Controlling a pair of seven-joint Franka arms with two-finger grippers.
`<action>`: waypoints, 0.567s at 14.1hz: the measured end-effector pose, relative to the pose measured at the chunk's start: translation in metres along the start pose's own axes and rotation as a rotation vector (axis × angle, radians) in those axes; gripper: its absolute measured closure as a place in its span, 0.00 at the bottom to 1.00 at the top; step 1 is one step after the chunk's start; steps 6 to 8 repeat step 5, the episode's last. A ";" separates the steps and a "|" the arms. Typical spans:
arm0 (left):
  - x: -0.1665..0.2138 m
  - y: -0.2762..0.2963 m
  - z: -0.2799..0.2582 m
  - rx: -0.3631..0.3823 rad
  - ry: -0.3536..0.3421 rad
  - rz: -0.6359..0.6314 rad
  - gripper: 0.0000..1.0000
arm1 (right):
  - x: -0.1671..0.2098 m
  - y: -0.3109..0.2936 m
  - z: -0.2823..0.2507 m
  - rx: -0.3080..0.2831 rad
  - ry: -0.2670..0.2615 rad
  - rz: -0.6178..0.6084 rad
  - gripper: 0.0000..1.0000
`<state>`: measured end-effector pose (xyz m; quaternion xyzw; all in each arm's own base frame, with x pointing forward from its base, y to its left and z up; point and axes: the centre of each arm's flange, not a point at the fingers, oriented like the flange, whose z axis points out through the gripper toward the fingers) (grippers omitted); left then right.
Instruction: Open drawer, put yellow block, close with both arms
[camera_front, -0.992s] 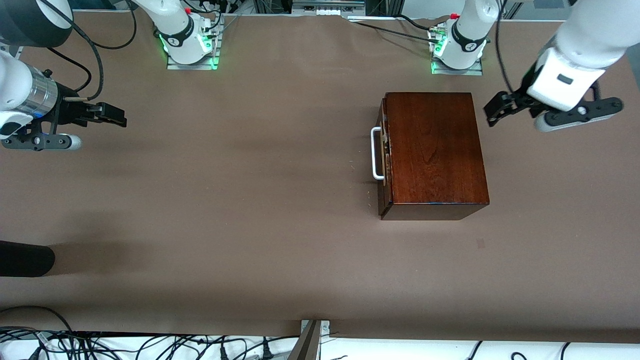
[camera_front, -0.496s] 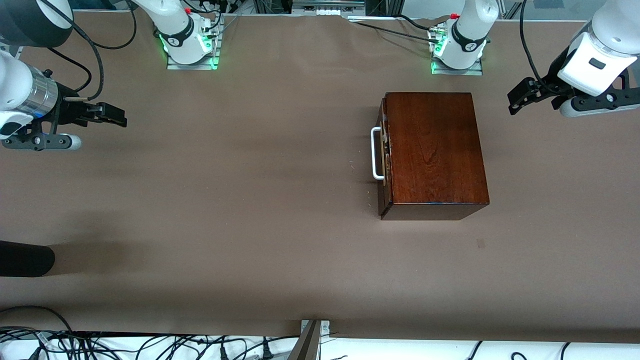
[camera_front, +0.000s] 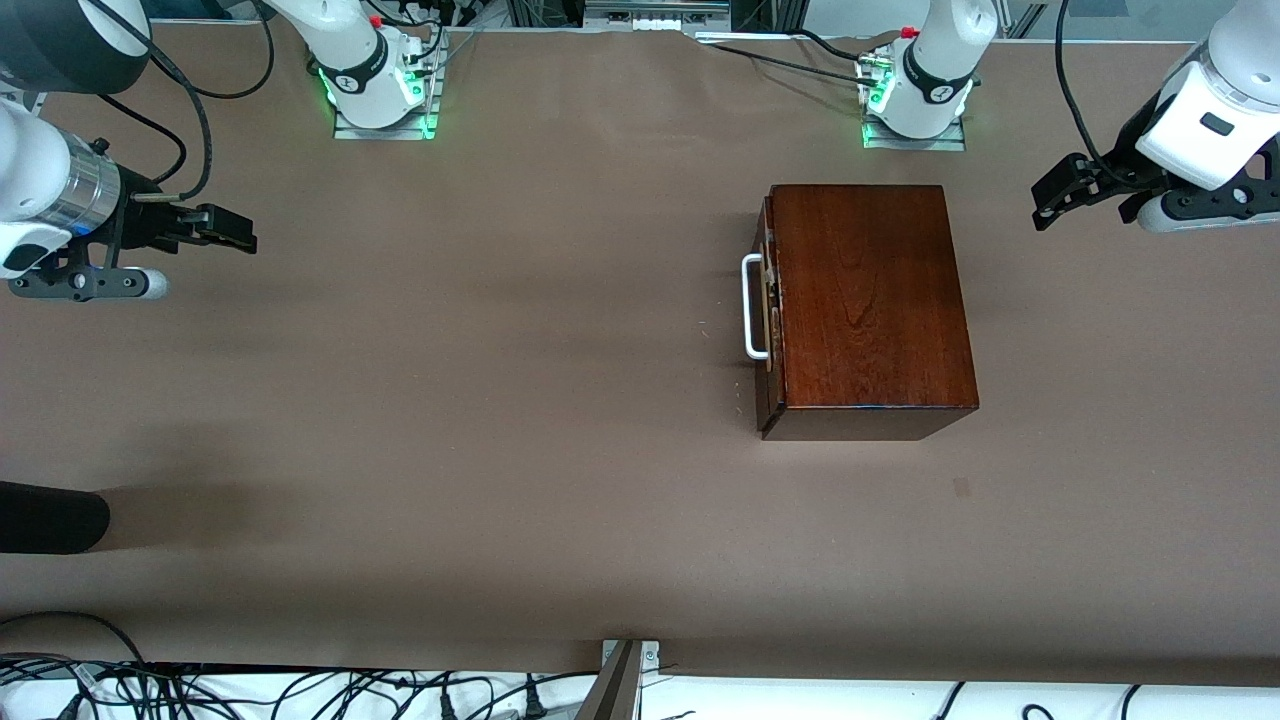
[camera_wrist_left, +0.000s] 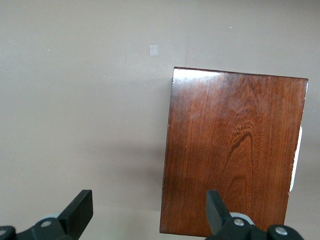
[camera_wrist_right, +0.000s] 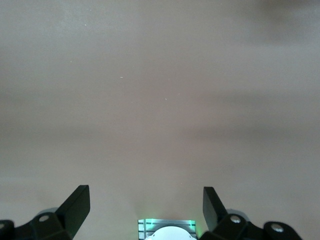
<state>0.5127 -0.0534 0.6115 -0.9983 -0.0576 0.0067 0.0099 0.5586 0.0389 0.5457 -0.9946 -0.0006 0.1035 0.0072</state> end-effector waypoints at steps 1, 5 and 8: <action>0.000 -0.001 0.000 0.000 0.000 -0.002 0.00 | 0.000 0.000 0.000 0.000 0.000 0.000 0.00; 0.002 -0.008 0.000 0.000 0.000 -0.015 0.00 | 0.000 0.000 0.000 0.000 -0.002 0.000 0.00; 0.002 -0.008 0.000 0.000 0.000 -0.015 0.00 | 0.000 0.000 0.000 0.000 -0.002 0.000 0.00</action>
